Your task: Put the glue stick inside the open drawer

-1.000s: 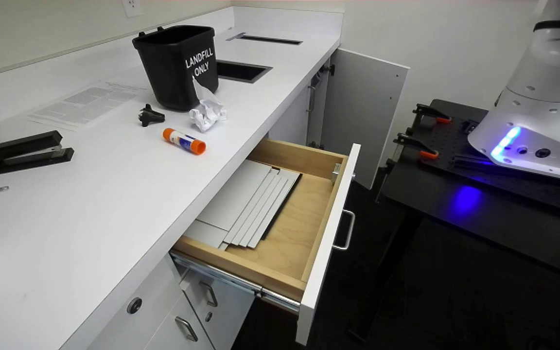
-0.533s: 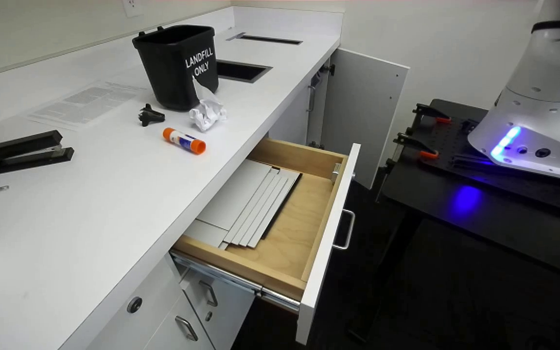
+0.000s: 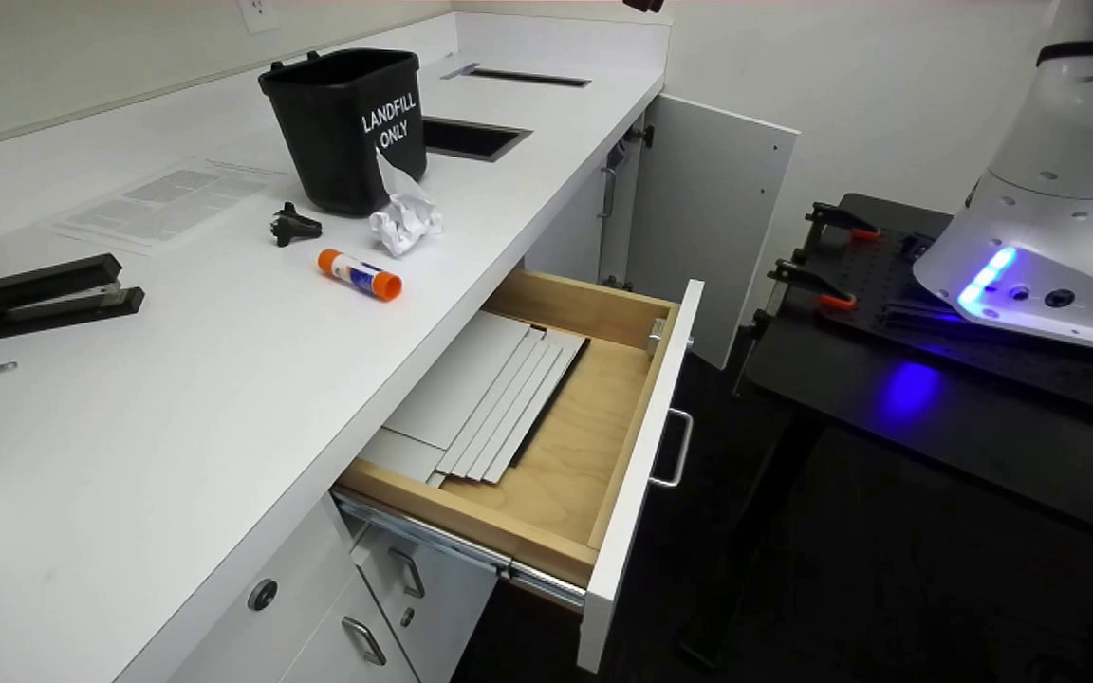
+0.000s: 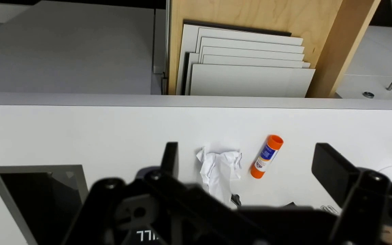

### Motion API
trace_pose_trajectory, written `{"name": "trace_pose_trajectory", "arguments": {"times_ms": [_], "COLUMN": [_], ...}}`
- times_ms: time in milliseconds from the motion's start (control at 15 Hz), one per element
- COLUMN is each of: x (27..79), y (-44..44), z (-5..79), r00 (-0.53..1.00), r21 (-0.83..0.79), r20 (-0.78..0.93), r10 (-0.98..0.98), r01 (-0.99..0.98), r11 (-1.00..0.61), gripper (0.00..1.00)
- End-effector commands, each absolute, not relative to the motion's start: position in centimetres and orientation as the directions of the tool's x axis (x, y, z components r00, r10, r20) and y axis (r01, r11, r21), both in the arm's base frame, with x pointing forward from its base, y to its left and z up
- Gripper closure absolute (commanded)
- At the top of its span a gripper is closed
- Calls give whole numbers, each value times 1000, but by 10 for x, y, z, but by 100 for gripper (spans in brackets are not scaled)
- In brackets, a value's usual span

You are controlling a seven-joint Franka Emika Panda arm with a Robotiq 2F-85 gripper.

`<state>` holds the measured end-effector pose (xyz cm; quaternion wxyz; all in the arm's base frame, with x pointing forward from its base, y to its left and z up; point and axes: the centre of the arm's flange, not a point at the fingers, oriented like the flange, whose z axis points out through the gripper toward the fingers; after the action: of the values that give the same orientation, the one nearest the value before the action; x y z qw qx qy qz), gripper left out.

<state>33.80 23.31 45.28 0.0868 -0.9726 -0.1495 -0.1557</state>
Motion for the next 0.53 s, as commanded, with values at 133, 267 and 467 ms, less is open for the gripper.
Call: {"name": "trace_pose_trajectory", "arguments": {"times_ms": [133,267,467], "x": [365,384,417], "y": [261,283,315], "z": [449,447,437], "r00": [921,931,947], "r21": [-145,-165,-190], "r20": [334,325,296], "r10": [199,165,124], "r01": [258,227,186], "r11": [-955,-960,-964], "gripper": [0,0,0]}}
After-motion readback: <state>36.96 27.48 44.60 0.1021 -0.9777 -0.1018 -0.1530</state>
